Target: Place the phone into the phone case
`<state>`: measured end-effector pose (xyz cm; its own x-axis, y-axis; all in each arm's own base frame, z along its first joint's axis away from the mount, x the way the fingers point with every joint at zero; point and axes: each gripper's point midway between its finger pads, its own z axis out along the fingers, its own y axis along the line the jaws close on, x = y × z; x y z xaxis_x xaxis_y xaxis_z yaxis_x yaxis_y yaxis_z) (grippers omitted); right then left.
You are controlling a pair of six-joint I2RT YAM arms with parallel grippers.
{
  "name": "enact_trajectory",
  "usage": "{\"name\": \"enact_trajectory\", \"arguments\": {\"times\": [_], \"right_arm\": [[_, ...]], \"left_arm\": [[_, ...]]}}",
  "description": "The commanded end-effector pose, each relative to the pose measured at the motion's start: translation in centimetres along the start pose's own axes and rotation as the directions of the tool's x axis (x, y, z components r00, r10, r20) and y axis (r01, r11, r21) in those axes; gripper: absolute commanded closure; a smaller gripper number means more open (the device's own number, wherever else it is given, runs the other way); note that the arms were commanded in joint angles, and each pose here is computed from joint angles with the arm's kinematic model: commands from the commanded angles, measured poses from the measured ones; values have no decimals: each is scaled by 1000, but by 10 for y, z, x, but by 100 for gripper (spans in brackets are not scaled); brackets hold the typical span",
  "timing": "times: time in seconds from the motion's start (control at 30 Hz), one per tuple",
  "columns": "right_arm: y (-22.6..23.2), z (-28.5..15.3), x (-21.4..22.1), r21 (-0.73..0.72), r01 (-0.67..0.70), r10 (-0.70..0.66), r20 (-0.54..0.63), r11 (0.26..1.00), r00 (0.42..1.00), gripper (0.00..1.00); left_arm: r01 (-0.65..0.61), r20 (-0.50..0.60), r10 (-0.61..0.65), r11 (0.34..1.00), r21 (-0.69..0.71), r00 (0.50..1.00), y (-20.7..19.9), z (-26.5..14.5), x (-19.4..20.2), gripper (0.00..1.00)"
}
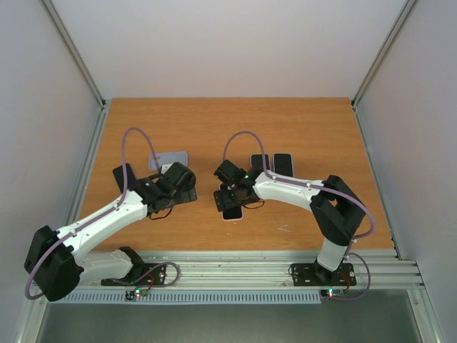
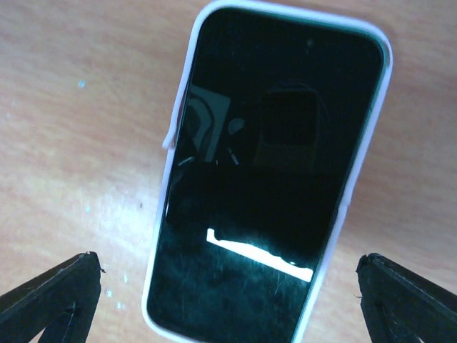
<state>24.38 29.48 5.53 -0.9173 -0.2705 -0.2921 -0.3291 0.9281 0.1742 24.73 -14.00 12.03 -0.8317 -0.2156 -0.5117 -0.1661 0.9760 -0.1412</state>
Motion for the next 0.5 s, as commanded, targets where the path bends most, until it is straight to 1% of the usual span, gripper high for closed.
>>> {"name": "enact_trajectory", "arguments": {"times": [0.0,0.3,0.43,0.47], "right_arm": [[-3,8,-15,105,-40,36,40,994,999,2],[-10,31,-13,218,-44,42,14,975,999,1],[-14,40,-9,236,-51,51,3,970,999,2],[-14,41,-9,237,-50,51,4,970,999,3]], "left_arm": [[4,22,-3,999,-53,1000,22,0,2,1],[12,-12,-12,999,-43,1000,21,12,10,1],[15,-19,-15,999,-36,1000,20,14,10,1],[17,-22,-18,999,-32,1000,19,15,11,1]]}}
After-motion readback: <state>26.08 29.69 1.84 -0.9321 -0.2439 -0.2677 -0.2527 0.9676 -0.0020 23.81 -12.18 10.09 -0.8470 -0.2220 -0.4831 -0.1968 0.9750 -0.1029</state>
